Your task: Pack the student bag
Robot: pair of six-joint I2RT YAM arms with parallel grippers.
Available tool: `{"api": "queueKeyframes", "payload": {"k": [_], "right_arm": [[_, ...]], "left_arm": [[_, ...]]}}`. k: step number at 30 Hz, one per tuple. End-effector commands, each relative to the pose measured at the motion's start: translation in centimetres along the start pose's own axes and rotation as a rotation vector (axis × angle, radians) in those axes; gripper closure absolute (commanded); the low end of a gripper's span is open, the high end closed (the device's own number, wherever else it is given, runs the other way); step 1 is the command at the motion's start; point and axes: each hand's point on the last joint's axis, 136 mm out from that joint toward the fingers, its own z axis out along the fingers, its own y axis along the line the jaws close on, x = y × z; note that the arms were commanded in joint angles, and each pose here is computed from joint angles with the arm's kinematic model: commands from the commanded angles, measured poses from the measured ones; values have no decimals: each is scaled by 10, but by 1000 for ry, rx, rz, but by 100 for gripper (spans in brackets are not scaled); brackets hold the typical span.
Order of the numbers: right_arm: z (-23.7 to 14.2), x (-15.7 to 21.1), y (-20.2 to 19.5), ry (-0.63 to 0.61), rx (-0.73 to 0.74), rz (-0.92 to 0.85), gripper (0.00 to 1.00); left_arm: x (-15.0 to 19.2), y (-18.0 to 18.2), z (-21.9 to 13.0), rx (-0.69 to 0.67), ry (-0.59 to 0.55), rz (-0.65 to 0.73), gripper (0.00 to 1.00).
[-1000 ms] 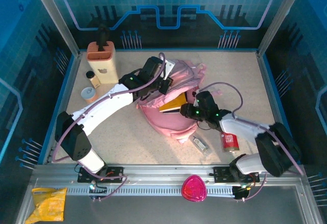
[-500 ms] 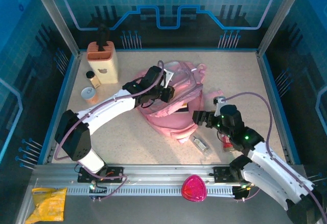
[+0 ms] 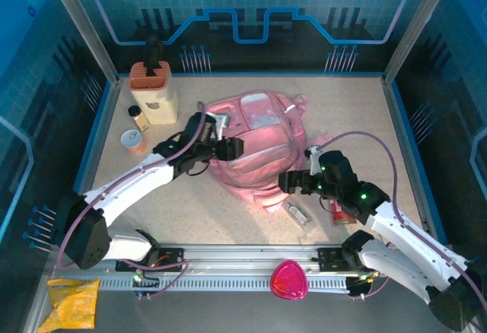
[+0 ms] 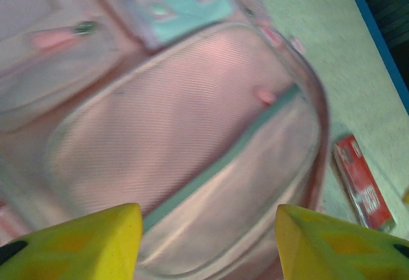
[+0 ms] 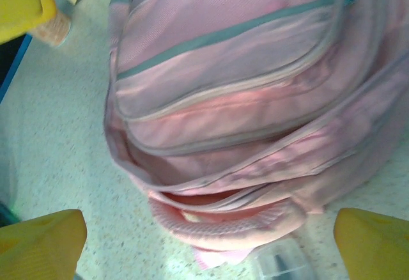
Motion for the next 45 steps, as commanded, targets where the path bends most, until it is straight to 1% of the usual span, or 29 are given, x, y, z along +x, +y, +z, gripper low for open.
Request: {"api": "queueKeyframes", "payload": {"k": [1,5,9,12,14,19,21,24,27,32,35,37,42,45], "right_arm": [[5,11,18,70,-36,20,0],[20,27,38,117,-63,10,0],[35,41,49,160,-65,-3,0],[42,48,53,187,-61,-3,0],[47,54,52,201,-49,1,0],[57,66,48,231,-42,37,0],[60,70,44,239,-25,40,0],[64,69,41,235,-7,30,0],[71,67,37,232,2,37,0],[84,54,25,215,6,91,0],[95,44,17,198,-3,127,0],[100,34,9,188,15,131,0],[113,-1,-12,148,42,127,0],[121,-27,-24,121,46,125,0]], "left_arm": [[6,43,-4,-48,-16,-181,41],[11,98,-4,-134,-38,-353,39],[14,141,6,-203,-40,-474,38],[10,156,20,-188,-50,-535,38],[4,163,30,-175,-67,-549,39],[3,182,50,-209,-59,-592,42],[0,183,59,-186,-58,-592,45],[-1,185,71,-174,-26,-597,55],[-1,186,78,-165,-22,-607,64],[1,184,77,-155,-15,-604,86],[2,180,71,-149,-12,-597,96],[4,176,66,-142,-10,-596,100],[15,171,51,-145,1,-601,100],[24,158,47,-103,13,-624,100]]}}
